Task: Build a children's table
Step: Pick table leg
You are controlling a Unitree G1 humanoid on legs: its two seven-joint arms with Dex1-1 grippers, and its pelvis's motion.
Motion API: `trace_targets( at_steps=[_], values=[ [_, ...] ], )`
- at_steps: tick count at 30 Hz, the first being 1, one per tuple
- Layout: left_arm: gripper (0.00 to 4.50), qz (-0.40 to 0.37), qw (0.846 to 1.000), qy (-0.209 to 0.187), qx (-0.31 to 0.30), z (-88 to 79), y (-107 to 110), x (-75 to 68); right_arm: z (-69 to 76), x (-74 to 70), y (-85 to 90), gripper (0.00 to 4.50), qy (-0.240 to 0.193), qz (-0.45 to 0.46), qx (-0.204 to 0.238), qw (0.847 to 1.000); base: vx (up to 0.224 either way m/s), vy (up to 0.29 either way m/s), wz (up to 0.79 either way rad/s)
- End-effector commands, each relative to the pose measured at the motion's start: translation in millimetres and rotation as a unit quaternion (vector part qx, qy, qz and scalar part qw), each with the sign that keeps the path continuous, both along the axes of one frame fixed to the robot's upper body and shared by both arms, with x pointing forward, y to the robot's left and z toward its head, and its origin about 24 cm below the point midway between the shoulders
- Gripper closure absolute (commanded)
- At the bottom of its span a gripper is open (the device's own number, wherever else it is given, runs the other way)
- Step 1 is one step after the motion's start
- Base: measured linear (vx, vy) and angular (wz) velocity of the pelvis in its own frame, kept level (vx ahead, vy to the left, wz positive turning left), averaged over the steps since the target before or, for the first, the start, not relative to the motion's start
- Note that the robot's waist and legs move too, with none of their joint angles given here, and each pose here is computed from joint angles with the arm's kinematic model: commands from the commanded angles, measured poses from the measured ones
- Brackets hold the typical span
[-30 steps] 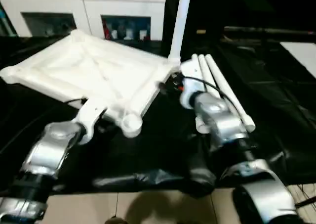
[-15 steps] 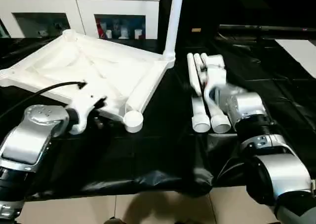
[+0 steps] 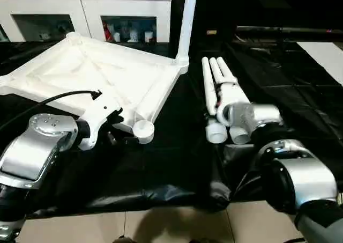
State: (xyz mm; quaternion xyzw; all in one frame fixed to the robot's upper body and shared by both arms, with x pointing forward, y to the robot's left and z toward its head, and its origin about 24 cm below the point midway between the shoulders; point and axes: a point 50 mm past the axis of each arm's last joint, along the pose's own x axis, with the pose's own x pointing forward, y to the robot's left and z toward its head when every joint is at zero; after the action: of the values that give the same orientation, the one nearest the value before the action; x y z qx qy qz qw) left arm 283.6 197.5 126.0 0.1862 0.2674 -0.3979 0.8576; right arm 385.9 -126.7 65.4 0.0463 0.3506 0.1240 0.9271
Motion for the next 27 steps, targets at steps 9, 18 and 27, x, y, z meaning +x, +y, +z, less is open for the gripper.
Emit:
trace_targets(
  at_steps=[9, 18, 27],
  values=[
    [0.0, -0.035, 0.999, 0.015, 0.001, 3.2, -11.3, -2.6, -3.7, -0.2, 0.4, 0.44, 0.008, 0.003, -0.018, 1.0, 0.0, 0.0, 0.0],
    [0.0, -0.037, 0.999, -0.015, 0.025, 0.6, -15.1, 3.1, -14.3, -4.6, 3.4, 1.29, 0.017, -0.005, 0.0, 1.0, 0.0, 0.0, 0.0],
    [0.0, 0.008, 0.996, -0.083, -0.026, 7.6, -23.3, 17.2, -11.6, -2.2, 6.0, 2.1, -0.002, -0.009, 0.016, 1.0, 0.0, 0.0, 0.0]
  ],
)
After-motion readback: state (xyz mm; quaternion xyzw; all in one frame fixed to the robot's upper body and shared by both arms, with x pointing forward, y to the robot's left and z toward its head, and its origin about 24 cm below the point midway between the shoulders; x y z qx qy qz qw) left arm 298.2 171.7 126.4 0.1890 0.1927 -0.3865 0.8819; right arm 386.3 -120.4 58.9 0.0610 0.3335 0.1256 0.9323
